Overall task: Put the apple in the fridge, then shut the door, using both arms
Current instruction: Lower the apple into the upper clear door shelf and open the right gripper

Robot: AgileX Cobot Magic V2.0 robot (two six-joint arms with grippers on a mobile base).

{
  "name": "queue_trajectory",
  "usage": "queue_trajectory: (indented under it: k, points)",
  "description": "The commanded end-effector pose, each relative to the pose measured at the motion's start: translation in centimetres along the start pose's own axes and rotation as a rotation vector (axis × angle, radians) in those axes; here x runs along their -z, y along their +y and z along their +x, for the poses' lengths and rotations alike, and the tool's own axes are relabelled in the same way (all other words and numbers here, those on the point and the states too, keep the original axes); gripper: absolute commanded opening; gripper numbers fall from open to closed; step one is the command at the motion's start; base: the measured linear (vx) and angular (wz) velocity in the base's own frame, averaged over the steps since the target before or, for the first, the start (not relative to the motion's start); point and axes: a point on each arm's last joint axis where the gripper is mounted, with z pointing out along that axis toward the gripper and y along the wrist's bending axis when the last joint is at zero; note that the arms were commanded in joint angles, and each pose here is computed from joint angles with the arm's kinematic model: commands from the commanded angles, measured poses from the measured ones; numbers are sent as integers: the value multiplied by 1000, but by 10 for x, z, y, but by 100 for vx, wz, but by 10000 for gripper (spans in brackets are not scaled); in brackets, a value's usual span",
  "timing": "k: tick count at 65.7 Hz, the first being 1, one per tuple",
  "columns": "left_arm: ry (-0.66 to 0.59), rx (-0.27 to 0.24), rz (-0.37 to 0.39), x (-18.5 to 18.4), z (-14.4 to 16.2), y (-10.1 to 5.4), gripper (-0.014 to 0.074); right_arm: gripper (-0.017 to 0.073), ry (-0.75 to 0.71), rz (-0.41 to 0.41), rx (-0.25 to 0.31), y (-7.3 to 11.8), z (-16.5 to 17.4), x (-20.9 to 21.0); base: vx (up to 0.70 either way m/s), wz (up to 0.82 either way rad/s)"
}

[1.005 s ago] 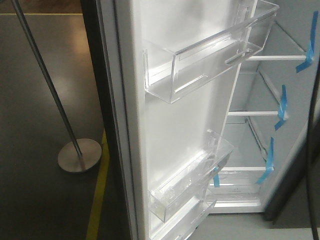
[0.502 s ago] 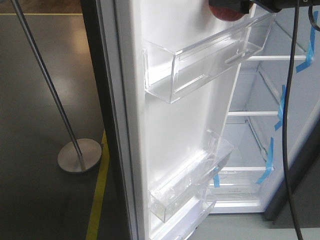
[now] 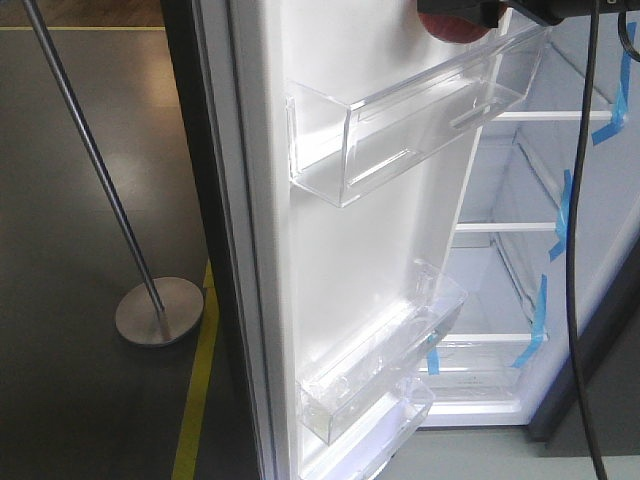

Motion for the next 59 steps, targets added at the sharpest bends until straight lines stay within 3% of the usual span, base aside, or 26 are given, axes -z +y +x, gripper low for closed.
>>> queue_trajectory:
  k: [1,41,45,51,59]
  points:
    - [-77,18,29,1,-3,-2,-7,571,-119,14,-6,13,-24,21,0,0]
    - [-85,26,31,1,-5,-2,-7,584,-58,63,10,10,-19,22,0,0]
    - [-97,58,38,1,-6,-3,-7,562,-72,59,11,13,-22,26,0,0]
    - [-140,155,63,2,-11,-4,-7,497,-100,62,33,22,-29,38,0,0]
    - [-187,305,97,3,-15,-6,-7,313,-132,73,78,39,-38,60,0,0]
